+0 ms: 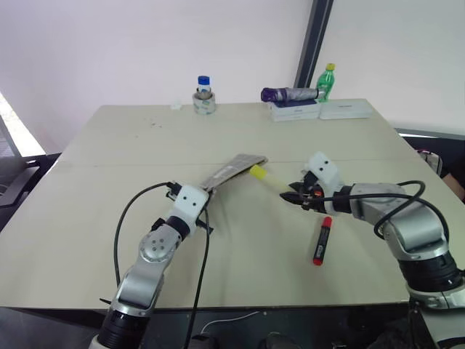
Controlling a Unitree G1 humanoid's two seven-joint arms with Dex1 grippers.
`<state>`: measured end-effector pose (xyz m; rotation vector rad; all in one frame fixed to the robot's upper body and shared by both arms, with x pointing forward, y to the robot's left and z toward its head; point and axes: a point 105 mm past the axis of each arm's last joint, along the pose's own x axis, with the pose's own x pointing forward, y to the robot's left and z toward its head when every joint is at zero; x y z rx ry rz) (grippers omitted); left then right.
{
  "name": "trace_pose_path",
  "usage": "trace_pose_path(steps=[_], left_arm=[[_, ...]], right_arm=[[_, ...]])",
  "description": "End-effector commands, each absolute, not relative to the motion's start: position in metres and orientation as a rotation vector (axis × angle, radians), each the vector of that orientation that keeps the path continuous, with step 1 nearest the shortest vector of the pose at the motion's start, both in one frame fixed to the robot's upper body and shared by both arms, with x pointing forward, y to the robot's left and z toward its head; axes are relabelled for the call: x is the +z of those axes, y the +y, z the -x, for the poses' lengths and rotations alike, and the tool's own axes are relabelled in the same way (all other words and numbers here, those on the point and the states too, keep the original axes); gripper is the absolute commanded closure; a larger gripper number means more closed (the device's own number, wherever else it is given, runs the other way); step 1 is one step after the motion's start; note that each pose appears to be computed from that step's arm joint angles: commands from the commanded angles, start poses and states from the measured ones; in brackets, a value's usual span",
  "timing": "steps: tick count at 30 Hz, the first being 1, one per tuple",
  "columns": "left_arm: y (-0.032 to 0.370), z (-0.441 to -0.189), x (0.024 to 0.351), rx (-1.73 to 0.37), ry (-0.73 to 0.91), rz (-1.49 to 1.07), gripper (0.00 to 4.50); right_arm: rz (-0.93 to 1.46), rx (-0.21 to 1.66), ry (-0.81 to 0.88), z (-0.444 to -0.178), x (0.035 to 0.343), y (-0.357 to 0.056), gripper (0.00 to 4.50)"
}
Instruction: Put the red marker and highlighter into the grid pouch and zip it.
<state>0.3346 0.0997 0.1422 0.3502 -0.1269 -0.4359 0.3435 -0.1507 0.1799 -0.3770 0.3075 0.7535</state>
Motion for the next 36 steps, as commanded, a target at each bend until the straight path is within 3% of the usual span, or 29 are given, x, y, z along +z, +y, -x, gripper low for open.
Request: trace_pose_path(steps=[1,10,24,28,36], left_arm=[[0.096,-0.332,0.155,-0.442,-0.184,-0.362,4.50],[0.093,-0.328,0.154,-0.473,-0.195,-0.387,4.50],[0.074,-0.312,0.151,-0.627,-0.297,-0.617,4.50],[0.067,-0.306,0.149,-0.685,-0.318,-0.645,4.50],[0.057,-0.297,0.144,-0.778,-0.305,-0.621,4.50]], right_arm=[[0.390,0.750,0.265,-0.346,0.192,-0.148,3.64],[0.397,0.761,0.277,-0.347,0.189,-0.146,3.64],[0.654,0.807,0.318,-0.341,0.176,-0.144,3.64],[0.788,0.855,0.296,-0.338,0.174,-0.137,3.64],[0.833,0.914,0.224,-0.338,0.178,-0.110,3.64]])
